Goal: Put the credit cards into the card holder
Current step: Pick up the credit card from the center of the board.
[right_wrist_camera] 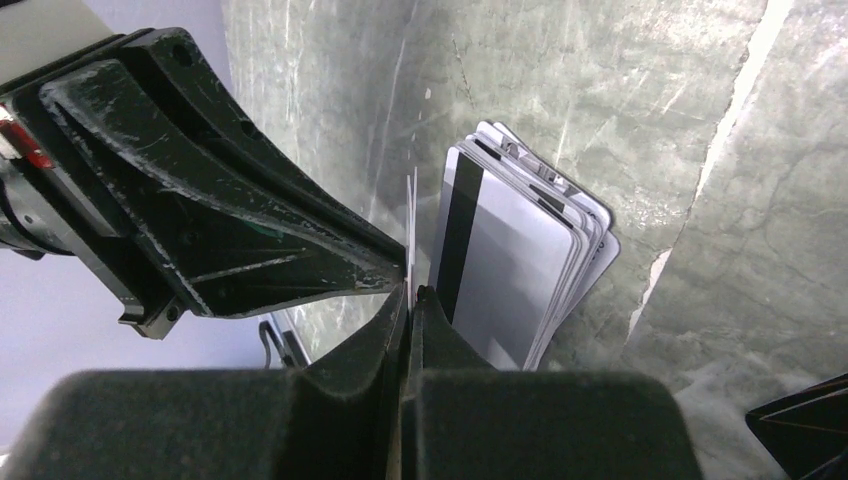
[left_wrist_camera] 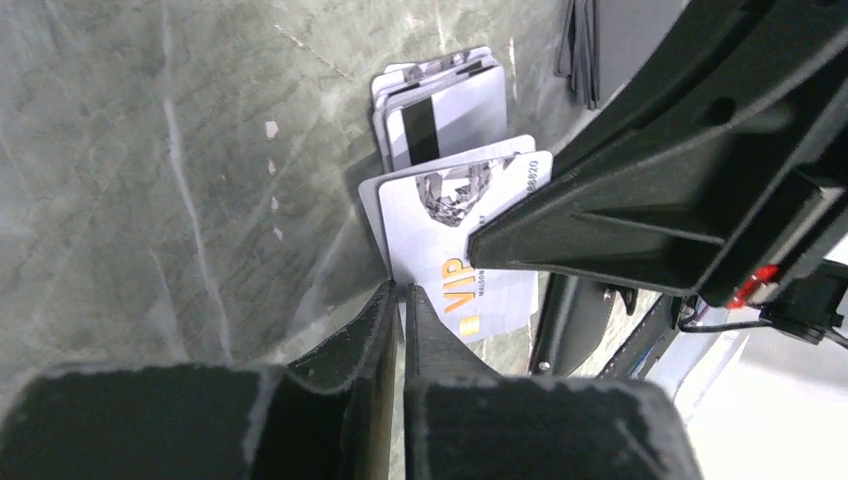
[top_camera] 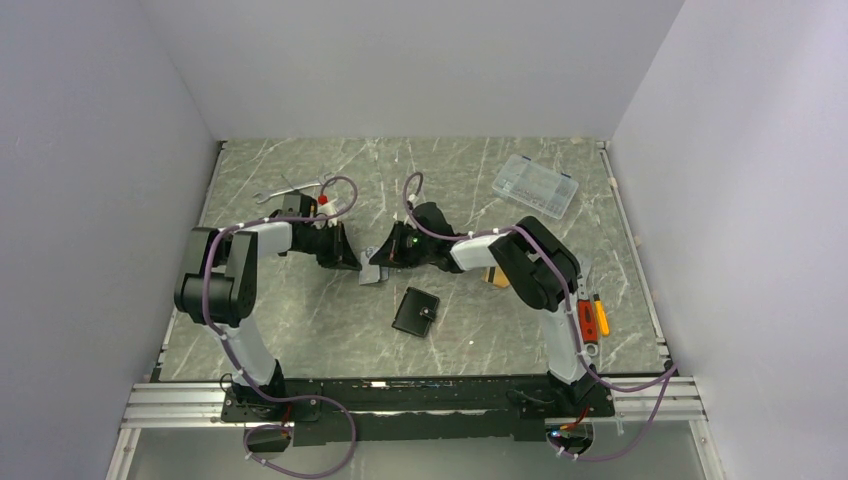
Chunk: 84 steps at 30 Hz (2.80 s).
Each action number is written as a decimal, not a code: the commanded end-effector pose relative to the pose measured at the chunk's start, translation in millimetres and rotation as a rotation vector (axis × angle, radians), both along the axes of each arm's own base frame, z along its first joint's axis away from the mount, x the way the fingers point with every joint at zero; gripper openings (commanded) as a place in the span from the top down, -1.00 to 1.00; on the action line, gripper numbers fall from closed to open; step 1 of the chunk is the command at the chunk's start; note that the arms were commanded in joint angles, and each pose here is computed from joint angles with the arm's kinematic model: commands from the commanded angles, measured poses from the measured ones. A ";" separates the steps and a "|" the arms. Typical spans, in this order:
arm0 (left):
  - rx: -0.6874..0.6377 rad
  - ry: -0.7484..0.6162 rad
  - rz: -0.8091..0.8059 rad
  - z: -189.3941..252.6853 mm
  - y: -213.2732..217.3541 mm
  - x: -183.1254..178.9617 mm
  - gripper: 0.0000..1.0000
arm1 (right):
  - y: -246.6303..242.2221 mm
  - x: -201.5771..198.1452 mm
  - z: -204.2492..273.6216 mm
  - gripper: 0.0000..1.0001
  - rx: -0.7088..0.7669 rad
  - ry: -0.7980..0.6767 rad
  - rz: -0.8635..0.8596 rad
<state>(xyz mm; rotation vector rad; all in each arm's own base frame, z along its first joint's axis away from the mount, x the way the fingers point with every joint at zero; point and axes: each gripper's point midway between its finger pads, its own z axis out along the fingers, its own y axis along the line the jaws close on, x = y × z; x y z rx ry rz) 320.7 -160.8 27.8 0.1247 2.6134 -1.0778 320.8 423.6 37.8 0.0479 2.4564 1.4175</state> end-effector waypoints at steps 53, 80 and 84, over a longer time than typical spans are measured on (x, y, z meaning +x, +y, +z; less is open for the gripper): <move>-0.463 -0.338 -0.122 139.1 4.1 -13.0 0.89 | -27.9 -39.2 177.5 1.00 0.459 -0.216 0.210; -0.520 -0.388 -0.080 166.9 26.4 -11.2 1.00 | -26.0 -4.5 87.5 1.00 0.169 -0.163 0.155; -0.518 -0.400 -0.090 170.3 26.2 -12.6 1.00 | -17.2 17.0 64.4 1.00 0.111 -0.171 0.137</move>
